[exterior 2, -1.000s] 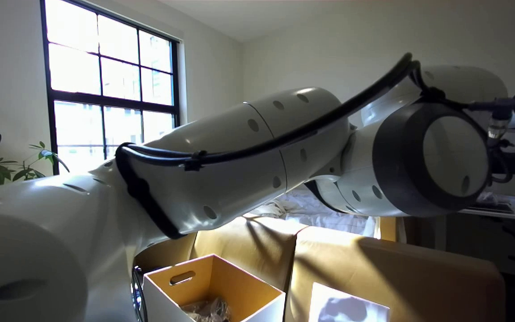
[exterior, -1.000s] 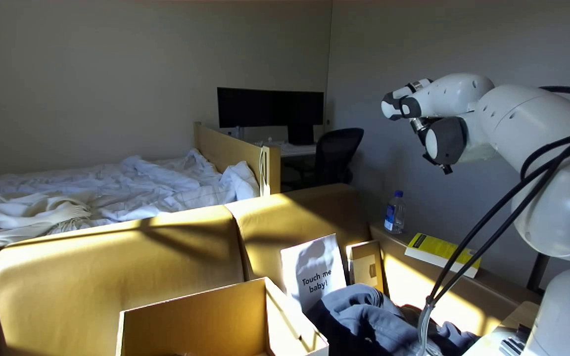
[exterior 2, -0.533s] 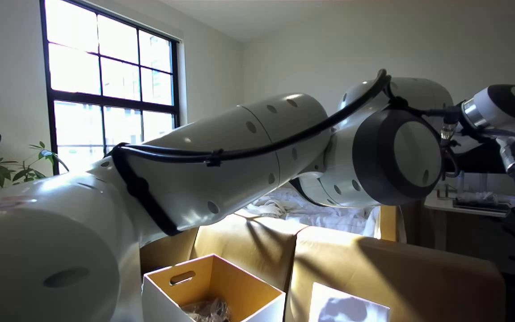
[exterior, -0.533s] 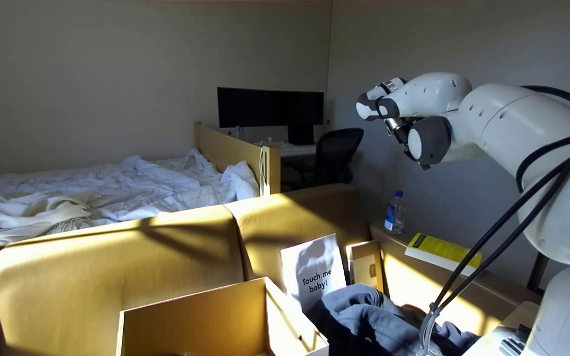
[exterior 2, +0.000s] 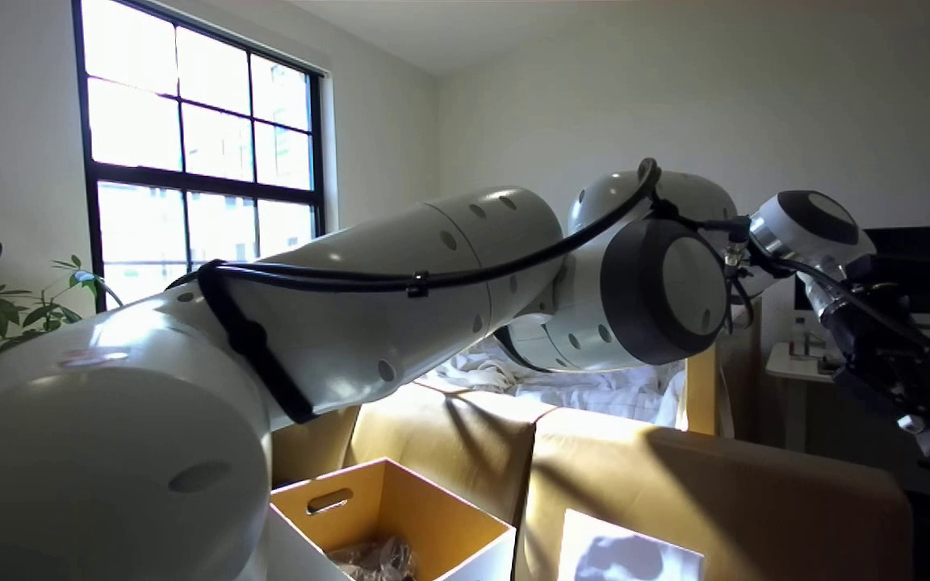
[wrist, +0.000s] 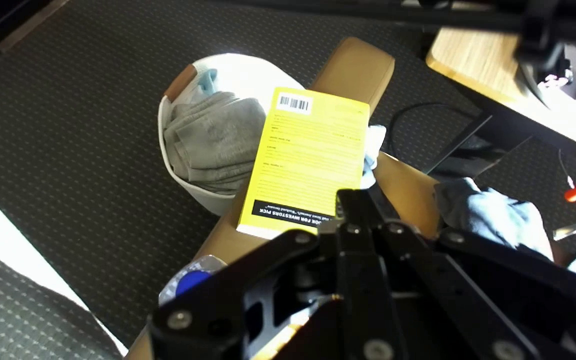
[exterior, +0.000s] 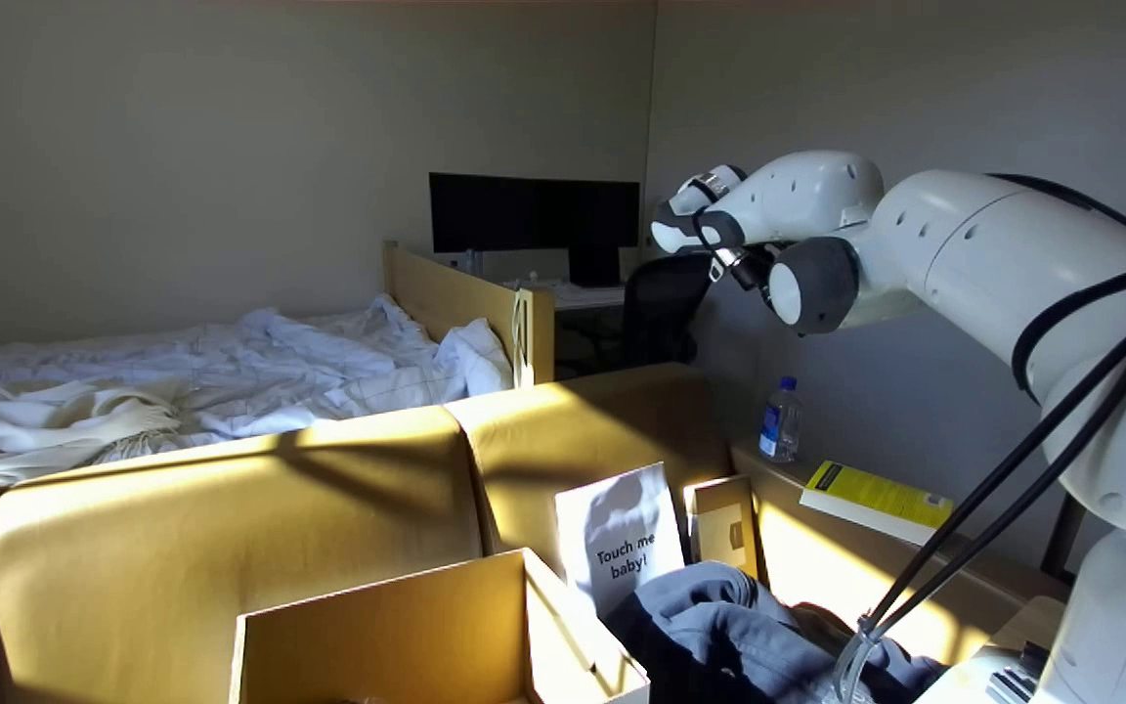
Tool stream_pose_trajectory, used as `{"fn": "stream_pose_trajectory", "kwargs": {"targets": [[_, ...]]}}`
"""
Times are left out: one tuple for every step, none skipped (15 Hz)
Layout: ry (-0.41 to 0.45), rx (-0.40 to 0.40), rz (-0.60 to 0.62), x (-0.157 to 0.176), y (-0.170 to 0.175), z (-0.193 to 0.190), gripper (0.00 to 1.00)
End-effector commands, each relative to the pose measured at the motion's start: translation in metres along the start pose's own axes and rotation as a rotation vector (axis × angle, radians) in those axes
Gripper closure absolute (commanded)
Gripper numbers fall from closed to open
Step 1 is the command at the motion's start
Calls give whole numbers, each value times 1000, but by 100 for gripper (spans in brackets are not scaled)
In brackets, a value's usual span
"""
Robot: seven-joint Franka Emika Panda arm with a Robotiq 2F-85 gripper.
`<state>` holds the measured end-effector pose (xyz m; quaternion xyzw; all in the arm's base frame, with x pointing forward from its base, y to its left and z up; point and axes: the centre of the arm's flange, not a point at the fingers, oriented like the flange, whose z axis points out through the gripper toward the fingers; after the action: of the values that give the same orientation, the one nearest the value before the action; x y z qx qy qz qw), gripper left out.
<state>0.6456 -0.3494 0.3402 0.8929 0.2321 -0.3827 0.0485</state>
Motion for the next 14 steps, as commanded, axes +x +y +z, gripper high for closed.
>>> {"fn": "stream_pose_trajectory", "kwargs": {"targets": [[-114, -119, -36, 7, -62, 45, 100], [-122, -148, -21, 18, -64, 45, 100], [-145, -171, -22, 30, -67, 45, 100], [-159, -192, -21, 42, -70, 45, 100], [-123, -131, -31, 57, -17, -4, 99], [-139, -147, -38, 68, -20, -2, 99], [-149, -155, -43, 75, -23, -1, 99], [-155, -159, -45, 78, -23, 0, 99], [-156, -160, -44, 78, -23, 0, 99], [-125, -144, 17, 62, -2, -16, 100], [-46, -110, 59, 44, 6, -20, 100], [-25, -80, 63, 38, 5, -15, 100], [-1, -49, 76, 41, 2, 3, 100], [13, 4, 81, 52, -5, 26, 100]]}}
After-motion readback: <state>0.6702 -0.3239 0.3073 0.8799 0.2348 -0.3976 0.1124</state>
